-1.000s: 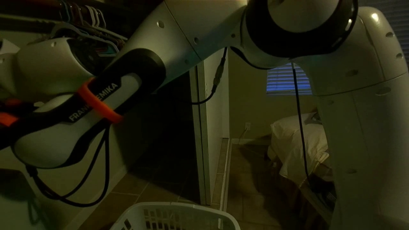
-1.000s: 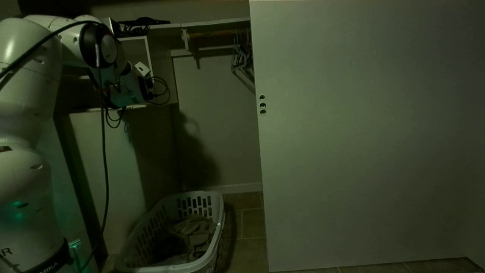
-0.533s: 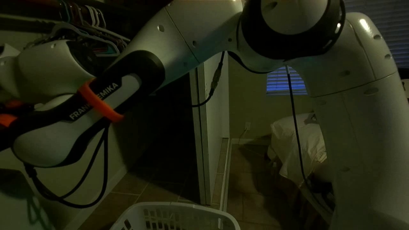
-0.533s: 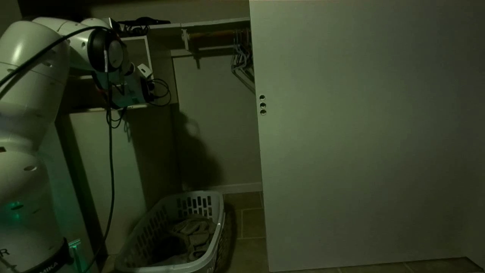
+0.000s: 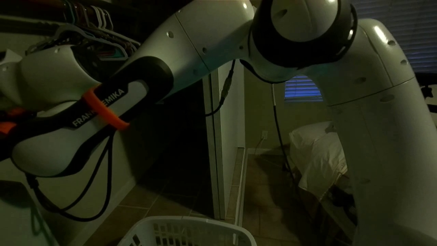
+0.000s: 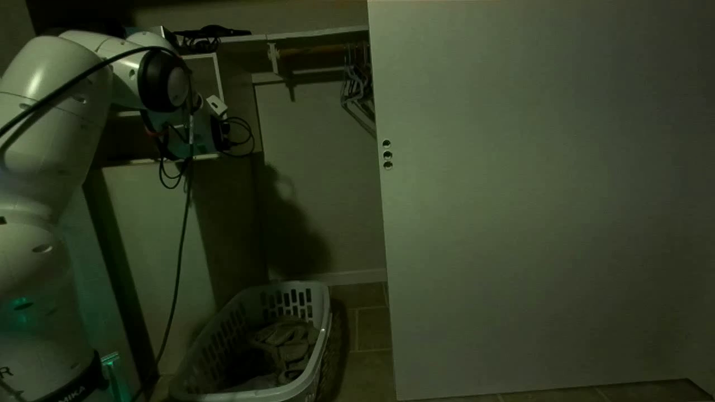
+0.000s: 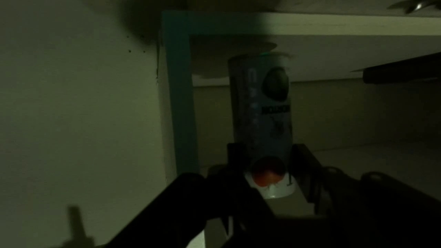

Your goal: Move the black object to the lower shelf

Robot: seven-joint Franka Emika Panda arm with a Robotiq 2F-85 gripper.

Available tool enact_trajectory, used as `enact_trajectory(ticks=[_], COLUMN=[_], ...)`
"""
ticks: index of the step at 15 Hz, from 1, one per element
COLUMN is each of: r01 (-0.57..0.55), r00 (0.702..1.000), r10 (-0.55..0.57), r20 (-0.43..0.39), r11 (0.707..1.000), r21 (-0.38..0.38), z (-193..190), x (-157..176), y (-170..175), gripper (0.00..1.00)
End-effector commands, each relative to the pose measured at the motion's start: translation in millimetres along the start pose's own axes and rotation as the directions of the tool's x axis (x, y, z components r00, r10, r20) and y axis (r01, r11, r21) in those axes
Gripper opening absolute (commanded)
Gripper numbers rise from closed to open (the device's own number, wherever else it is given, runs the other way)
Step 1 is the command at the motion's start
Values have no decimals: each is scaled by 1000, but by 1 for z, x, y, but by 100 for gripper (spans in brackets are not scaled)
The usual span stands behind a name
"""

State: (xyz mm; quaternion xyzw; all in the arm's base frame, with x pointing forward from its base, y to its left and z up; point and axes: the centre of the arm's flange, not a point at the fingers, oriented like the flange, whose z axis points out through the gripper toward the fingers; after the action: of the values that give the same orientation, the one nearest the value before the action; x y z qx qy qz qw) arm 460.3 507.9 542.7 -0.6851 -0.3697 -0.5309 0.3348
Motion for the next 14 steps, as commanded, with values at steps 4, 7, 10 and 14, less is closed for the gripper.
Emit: enact_trajectory(ticks=[4, 7, 10, 14], r01=[6, -9, -14, -17], r00=[1000, 1000, 1000, 1000], r10=[-6, 9, 13, 17], r20=[-6, 2, 16, 20], r11=[1000, 1000, 1000, 1000], r21=[18, 27, 25, 22], z=[11, 12, 11, 8], x=[6, 5, 5, 8], y=[8, 7, 7, 10], gripper=[17, 17, 17, 74])
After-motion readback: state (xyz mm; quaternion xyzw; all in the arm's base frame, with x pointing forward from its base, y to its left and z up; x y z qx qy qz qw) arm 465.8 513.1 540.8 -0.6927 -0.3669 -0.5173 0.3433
